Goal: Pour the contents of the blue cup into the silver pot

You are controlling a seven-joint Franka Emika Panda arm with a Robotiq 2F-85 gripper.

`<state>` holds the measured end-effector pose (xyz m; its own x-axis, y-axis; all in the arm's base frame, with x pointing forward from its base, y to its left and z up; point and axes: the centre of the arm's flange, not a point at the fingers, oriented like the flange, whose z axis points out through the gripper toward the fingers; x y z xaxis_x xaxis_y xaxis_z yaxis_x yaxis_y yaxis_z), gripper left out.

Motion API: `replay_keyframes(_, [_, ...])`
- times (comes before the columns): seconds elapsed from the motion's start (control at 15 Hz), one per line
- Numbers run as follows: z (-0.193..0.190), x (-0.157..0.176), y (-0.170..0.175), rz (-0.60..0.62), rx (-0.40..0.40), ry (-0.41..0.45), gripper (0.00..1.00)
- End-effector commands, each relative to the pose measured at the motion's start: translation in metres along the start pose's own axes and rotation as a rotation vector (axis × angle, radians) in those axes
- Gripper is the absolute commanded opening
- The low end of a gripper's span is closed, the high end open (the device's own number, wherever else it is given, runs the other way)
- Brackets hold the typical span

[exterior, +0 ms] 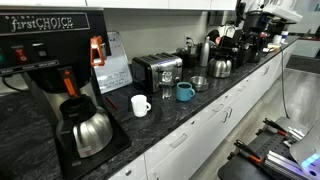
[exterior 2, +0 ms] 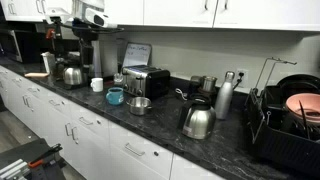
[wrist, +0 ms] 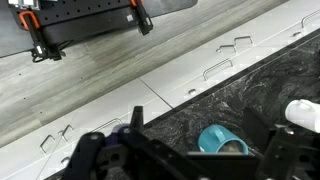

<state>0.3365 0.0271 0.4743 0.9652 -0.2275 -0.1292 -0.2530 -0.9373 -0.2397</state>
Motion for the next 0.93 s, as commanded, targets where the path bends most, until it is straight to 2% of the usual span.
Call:
replay_keyframes(0.0, [0.000, 0.000, 0.000, 0.000, 0.000, 0.000, 1.00])
replay_keyframes(0.13, [-0.001, 0.006, -0.001, -0.001, 0.008, 0.024, 1.00])
replay_keyframes(0.33, [-0.001, 0.015, -0.011, -0.031, 0.008, 0.129, 1.00])
replay_keyframes(0.53, [0.008, 0.009, -0.032, -0.154, -0.042, 0.270, 1.00])
replay_keyframes(0.6, [0.013, 0.003, -0.038, -0.184, -0.042, 0.290, 1.00])
replay_keyframes(0.67, [0.003, 0.010, -0.037, -0.129, -0.032, 0.229, 1.00])
replay_keyframes(0.87, [0.011, 0.004, -0.042, -0.164, -0.043, 0.260, 1.00])
